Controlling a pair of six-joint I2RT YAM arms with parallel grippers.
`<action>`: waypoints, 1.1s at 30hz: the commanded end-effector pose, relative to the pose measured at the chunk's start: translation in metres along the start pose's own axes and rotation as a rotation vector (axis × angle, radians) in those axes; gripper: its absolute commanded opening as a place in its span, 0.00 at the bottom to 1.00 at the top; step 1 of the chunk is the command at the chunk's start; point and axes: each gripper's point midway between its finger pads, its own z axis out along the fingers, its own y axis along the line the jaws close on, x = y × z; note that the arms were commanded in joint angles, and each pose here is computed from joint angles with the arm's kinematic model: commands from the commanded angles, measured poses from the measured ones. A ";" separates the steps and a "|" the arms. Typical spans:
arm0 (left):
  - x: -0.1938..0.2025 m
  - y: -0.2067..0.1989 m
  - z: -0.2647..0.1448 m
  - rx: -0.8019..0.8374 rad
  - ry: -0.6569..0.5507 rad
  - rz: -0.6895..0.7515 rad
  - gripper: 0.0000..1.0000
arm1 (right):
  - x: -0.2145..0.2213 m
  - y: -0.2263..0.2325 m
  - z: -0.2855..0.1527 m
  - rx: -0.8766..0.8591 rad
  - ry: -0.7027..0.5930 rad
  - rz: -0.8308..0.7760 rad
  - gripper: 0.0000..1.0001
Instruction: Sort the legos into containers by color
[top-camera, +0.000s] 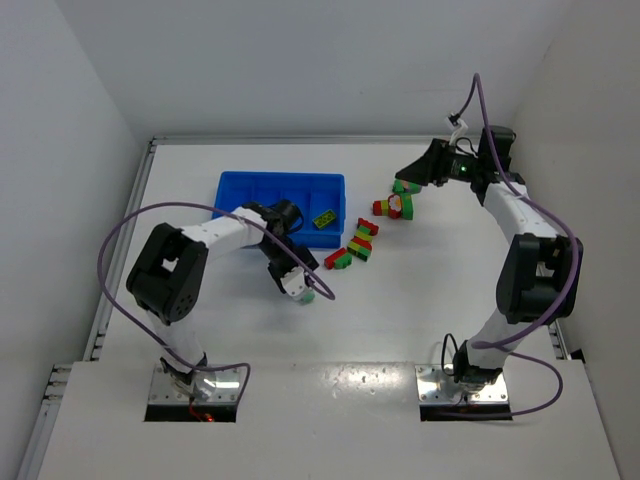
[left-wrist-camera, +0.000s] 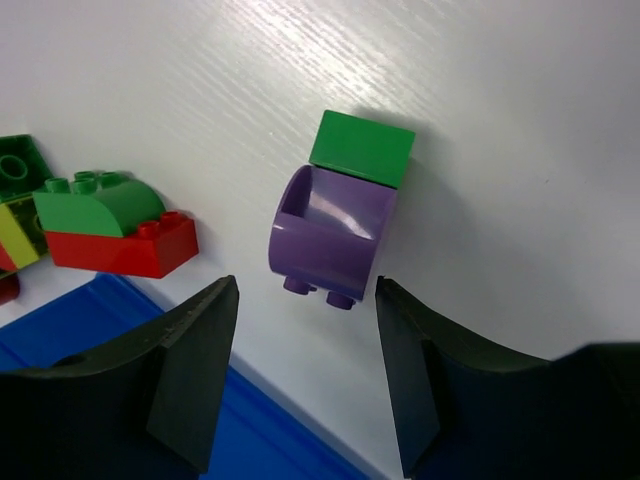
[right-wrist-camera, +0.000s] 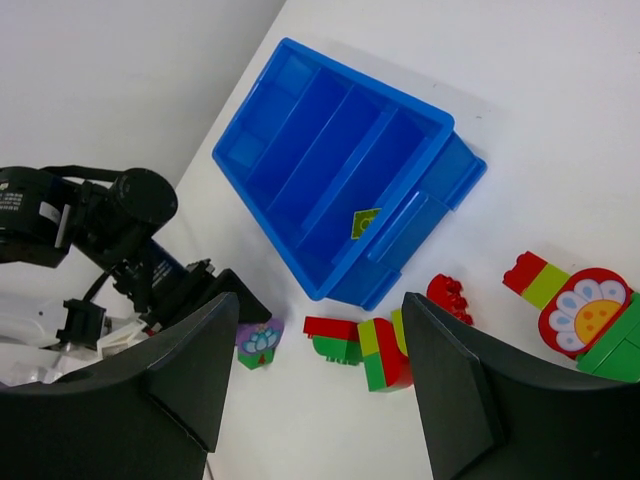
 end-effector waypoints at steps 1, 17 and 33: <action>-0.014 -0.003 0.001 0.064 -0.072 0.177 0.63 | -0.010 0.020 -0.008 -0.045 -0.018 -0.064 0.67; -0.036 -0.025 0.010 0.160 -0.145 0.186 0.48 | -0.003 0.019 -0.011 -0.060 0.000 -0.056 0.67; -0.053 -0.030 0.009 0.142 -0.161 0.075 0.24 | 0.014 0.016 -0.010 -0.080 0.036 0.002 0.66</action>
